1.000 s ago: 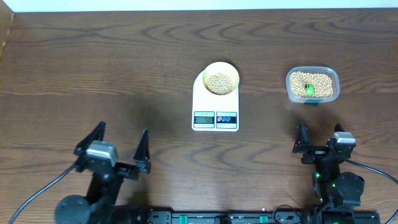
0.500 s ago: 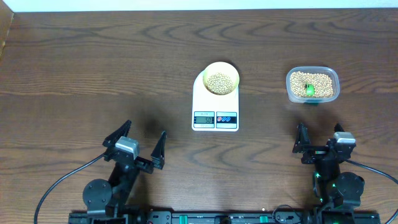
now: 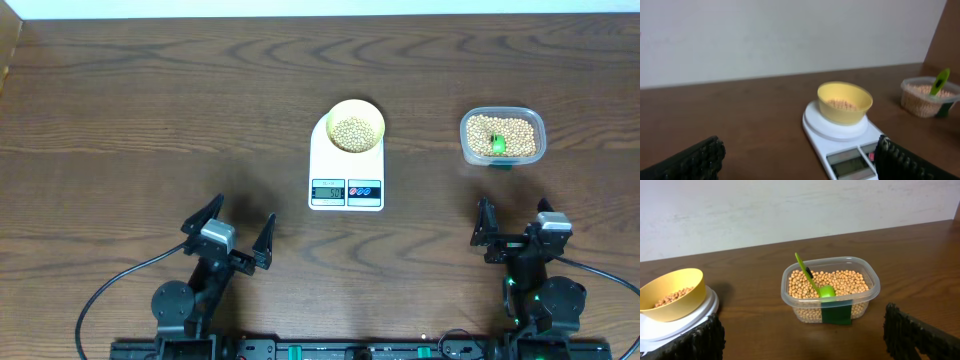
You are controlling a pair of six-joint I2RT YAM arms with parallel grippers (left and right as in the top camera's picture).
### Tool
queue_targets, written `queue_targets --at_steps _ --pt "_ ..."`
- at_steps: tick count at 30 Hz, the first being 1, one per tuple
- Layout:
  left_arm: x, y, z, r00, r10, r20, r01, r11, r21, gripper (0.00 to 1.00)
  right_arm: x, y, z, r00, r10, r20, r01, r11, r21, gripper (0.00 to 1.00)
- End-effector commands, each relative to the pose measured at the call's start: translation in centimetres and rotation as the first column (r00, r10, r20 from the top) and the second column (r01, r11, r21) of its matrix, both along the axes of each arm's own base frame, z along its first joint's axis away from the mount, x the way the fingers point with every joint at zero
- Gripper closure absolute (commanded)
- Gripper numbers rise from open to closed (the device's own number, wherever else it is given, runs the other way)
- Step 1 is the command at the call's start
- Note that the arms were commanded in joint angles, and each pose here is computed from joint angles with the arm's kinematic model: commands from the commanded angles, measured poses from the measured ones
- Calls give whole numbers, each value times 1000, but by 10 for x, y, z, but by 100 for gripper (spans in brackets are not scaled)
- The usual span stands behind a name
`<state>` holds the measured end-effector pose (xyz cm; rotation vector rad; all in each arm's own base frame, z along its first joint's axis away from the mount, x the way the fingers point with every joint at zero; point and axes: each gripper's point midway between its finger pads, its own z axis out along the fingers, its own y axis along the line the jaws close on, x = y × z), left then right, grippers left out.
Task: Scoop item into bowl and weigh 50g on scale
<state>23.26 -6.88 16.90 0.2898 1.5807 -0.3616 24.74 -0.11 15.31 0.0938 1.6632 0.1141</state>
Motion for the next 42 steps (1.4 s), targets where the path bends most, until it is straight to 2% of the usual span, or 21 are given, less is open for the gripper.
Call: queue_targets --at_steps 1,7,42 --pt "0 1 -5 1000 9 -19 -9 1000 3 2 0 1 0 1000 7 6 -7 1000 -9 1" --pt "-1 3 -24 995 18 -97 -18 1000 5 2 0 1 0 1000 7 6 -7 1000 -9 1" --pt "0 5 -24 995 35 -98 -34 999 7 2 0 1 0 1000 7 6 -7 1000 -9 1"
